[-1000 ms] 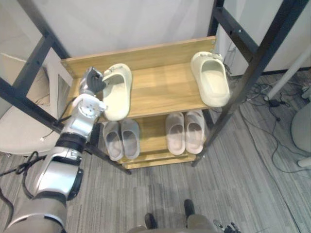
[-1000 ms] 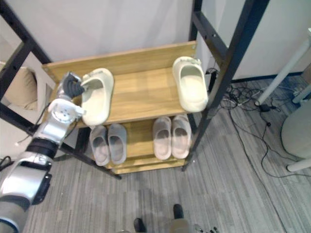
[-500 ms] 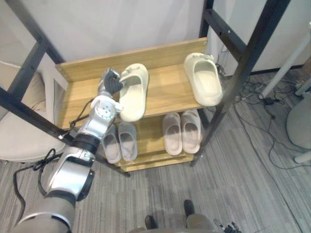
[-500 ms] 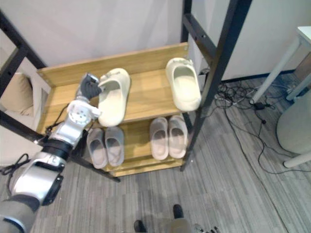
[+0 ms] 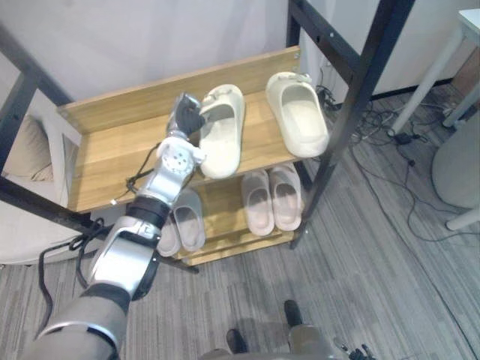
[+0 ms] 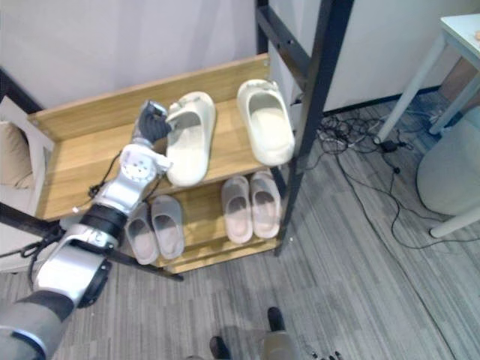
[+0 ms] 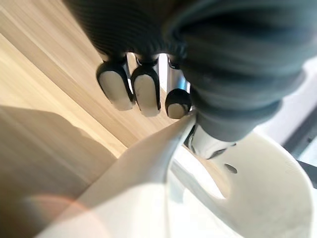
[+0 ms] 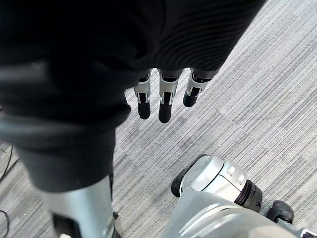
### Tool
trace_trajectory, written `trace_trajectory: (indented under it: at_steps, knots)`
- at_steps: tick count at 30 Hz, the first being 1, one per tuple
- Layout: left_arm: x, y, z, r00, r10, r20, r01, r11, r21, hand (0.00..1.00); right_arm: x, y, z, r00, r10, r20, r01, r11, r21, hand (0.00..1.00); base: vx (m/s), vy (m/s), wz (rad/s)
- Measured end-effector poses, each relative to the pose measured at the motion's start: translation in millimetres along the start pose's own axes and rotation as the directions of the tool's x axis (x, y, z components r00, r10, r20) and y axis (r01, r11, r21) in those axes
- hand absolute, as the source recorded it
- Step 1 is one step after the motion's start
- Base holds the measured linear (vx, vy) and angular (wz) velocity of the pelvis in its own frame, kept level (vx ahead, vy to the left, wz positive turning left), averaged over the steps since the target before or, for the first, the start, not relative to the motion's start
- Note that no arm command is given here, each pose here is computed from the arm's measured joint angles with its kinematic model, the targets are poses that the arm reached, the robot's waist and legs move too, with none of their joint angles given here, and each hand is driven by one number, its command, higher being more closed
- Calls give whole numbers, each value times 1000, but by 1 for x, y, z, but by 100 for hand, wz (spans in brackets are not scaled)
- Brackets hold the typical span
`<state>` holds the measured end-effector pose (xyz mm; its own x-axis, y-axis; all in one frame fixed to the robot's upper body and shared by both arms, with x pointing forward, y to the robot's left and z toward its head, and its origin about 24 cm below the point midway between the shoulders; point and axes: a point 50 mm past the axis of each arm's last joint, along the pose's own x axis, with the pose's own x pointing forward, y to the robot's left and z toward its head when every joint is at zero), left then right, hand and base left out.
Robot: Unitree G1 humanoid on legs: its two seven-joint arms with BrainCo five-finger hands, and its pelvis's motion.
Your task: Organize the slippers on the shoe rack
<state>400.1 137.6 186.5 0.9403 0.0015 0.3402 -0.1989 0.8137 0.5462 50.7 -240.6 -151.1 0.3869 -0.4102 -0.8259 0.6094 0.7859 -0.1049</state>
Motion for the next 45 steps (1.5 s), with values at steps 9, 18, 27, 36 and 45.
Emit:
trace_trajectory:
  at_steps: [9,18,27,36,45]
  knots:
    - [-1,-15,13,999,-25,27,27,998,-50,0,-1,-2,-2,1000,-13,-4,13,1000,16,0,-2,-10,-4]
    - [-1,-22,16,999,-32,28,33,997,-68,0,-1,-3,-3,1000,-16,-7,16,1000,17,0,0,-7,-1]
    - [-1,-20,10,1000,-27,-5,26,995,-94,0,-2,-3,-3,1000,-19,-7,19,1000,17,0,-6,-28,2]
    - [-6,-25,7,999,-37,-23,33,988,-151,0,-2,-1,-4,1000,-8,-8,8,1000,5,0,-8,-37,7]
    - [-24,-36,-6,997,-60,-53,47,975,-219,0,-2,0,-4,1000,4,-9,-4,1000,-15,0,-26,-35,9]
